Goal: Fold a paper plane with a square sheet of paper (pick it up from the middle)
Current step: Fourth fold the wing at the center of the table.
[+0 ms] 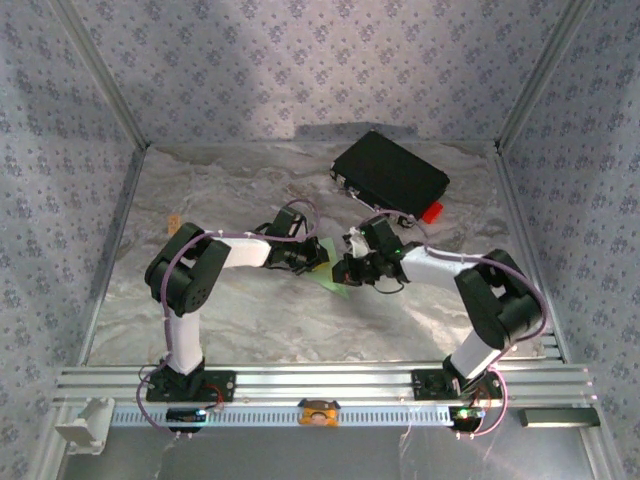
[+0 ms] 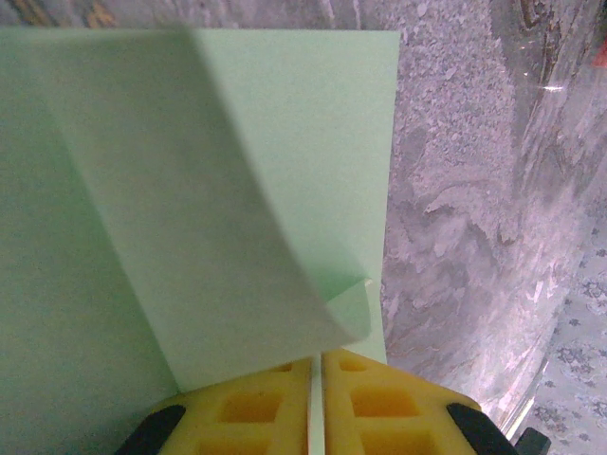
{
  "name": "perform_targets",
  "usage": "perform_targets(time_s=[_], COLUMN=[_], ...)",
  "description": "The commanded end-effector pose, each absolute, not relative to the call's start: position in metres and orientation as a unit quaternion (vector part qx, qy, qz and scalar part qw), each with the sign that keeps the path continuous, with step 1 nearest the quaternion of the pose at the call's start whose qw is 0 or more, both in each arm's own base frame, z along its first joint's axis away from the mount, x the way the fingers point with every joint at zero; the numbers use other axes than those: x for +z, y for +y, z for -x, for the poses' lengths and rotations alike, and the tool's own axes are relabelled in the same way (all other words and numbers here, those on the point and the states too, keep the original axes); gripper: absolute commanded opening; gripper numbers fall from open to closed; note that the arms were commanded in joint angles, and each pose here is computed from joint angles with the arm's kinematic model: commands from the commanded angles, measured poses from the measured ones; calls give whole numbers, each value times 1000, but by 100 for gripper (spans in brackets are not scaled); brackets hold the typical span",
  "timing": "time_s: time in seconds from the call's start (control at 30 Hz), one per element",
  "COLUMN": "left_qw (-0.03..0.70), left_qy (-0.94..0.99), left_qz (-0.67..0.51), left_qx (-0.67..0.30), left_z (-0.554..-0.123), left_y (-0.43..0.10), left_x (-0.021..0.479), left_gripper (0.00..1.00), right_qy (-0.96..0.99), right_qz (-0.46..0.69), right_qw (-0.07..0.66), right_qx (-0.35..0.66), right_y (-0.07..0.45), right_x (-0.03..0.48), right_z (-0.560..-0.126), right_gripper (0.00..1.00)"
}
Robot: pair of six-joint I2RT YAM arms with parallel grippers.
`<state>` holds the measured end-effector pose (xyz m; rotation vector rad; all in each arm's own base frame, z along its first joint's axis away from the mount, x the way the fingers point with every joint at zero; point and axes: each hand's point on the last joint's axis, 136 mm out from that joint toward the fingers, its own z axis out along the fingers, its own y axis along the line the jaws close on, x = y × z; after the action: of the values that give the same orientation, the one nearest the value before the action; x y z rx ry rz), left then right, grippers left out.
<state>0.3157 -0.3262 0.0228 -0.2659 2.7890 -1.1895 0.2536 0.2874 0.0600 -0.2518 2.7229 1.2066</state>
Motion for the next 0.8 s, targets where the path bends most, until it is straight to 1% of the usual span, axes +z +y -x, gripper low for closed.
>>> perform_targets(time_s=[0.0,0.23,0.77], left_qw=[24,24,24], left_qy=[929,929,930], left_qz=[96,96,96], left_qx=[-357,-357,-354], left_z=[-302,-302,-302], left_y=[-315,-314,-312], left_x=[-3,-3,-5], left_gripper=[12,12,12], right_qy=[921,938,937], right_qz=[95,82,55], right_qw=[63,57,36], right_qx=[371,331,343], right_y=[287,279,263], right_x=[46,25,4], right_z=[-254,-257,-242], right_gripper=[0,1,2])
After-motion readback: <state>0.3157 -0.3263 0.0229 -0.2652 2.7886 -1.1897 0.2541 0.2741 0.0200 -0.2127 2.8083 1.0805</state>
